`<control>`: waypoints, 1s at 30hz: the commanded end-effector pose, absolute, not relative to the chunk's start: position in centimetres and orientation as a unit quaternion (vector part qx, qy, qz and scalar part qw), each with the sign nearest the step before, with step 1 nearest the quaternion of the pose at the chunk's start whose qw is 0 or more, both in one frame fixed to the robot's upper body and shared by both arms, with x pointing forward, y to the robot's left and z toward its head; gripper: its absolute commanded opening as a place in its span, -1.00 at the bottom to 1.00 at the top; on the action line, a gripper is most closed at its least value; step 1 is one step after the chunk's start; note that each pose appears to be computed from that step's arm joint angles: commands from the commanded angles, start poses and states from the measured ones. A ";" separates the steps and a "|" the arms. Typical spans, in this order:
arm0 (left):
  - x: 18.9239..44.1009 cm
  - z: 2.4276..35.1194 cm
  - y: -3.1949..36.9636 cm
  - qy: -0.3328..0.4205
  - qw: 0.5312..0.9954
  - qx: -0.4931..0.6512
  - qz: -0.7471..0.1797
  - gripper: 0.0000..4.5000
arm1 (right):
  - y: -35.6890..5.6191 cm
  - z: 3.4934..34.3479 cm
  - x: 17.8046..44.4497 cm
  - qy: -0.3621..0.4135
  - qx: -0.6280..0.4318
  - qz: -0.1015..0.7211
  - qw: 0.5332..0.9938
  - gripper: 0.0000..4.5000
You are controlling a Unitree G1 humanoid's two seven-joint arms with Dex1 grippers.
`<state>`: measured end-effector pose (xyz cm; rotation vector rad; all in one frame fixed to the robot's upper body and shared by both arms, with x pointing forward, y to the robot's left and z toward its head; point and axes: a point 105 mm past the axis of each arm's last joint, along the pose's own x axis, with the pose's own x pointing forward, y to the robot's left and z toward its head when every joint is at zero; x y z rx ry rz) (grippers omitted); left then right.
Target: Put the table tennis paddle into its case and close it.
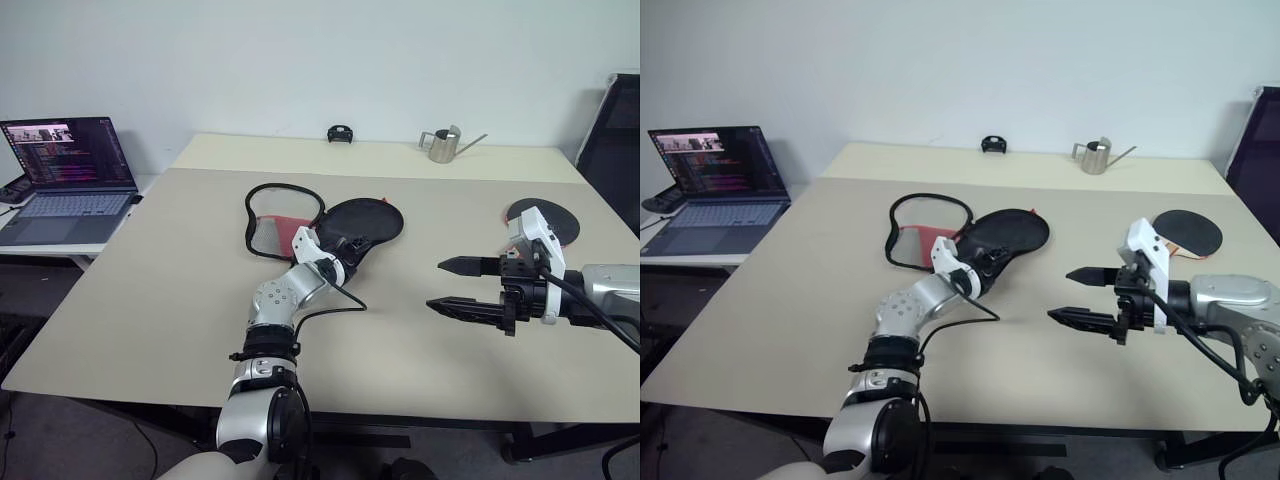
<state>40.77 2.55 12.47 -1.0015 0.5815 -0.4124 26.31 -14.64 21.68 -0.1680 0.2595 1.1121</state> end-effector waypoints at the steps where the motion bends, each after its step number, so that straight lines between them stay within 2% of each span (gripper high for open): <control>1: 38.6 13.7 1.1 0.296 0.802 -0.456 -0.249 0.99 | -14.8 23.2 26.1 0.095 -0.101 0.525 0.839 1.00; 8: 35.6 14.5 4.5 0.311 0.825 -0.365 -0.301 0.99 | -14.8 23.3 26.1 0.095 -0.102 0.525 0.840 1.00; 15: 31.1 12.9 6.2 0.332 0.833 -0.219 -0.385 0.99 | -14.8 23.3 26.2 0.095 -0.100 0.528 0.838 1.00; 18: 29.5 12.7 6.9 0.312 0.838 -0.152 -0.422 0.99 | -14.8 23.4 26.3 0.093 -0.095 0.529 0.838 1.00; 21: 28.0 13.7 7.2 0.254 0.837 -0.099 -0.475 0.99 | -14.7 23.5 26.5 0.088 -0.086 0.528 0.840 1.00; 25: 28.8 15.9 8.6 0.174 0.855 -0.095 -0.479 0.99 | -14.4 23.8 27.1 0.076 -0.065 0.521 0.848 1.00; 27: 30.3 17.6 10.5 0.121 0.880 -0.080 -0.452 0.99 | -13.7 23.7 27.7 0.068 -0.047 0.514 0.854 1.00; 30: 31.1 18.8 12.3 0.082 0.893 -0.054 -0.439 0.99 | -12.9 23.5 28.6 0.065 -0.032 0.503 0.861 1.00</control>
